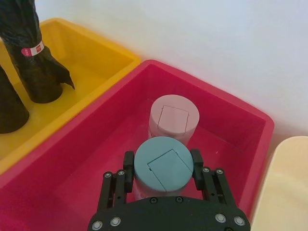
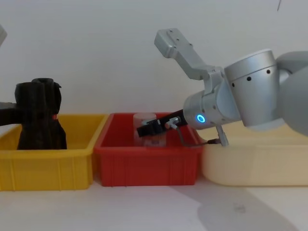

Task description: Pick up the garbage bag with the one hand and transfer it to the other hand.

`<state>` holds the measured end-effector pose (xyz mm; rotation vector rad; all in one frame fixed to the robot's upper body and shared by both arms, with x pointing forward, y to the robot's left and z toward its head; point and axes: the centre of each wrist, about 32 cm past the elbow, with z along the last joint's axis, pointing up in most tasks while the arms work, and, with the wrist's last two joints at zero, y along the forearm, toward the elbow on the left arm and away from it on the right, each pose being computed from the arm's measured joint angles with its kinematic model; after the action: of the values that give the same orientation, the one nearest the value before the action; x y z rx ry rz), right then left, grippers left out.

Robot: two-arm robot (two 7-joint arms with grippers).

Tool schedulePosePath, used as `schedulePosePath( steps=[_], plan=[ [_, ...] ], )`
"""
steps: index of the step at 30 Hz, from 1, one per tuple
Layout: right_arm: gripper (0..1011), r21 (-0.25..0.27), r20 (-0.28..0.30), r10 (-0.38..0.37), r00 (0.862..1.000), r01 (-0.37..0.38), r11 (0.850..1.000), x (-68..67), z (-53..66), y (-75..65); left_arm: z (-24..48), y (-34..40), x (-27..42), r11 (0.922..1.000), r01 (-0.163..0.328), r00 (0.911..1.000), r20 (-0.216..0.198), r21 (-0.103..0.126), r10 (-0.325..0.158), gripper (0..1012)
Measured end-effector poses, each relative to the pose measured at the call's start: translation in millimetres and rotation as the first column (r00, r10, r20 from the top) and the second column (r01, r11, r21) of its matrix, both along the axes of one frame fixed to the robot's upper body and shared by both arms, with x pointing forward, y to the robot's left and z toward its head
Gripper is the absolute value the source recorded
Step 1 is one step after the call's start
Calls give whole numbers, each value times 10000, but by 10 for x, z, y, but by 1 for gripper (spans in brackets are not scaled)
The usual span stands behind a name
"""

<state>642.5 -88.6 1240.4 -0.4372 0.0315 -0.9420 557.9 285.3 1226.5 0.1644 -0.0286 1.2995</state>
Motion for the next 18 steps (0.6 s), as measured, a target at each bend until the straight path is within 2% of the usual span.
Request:
schedulePosePath(
  steps=[6,11,15,18],
  plan=[
    [683,112,171,36,9998,-38,9999,-23,33,-22,0,-2,-1,10000,-6,10000,9,10,6,464],
    [683,260,434,120,9990,-131,9996,-61,94,-54,10,-17,-12,9999,-59,9999,138,114,58,464],
    [683,402,709,182,9973,-210,9990,-98,170,-78,67,-56,-33,9997,-84,9989,456,232,73,464],
    [683,553,1039,239,9943,-298,9980,-143,272,-102,140,-94,-50,9996,-32,9972,747,286,10,464]
  ],
)
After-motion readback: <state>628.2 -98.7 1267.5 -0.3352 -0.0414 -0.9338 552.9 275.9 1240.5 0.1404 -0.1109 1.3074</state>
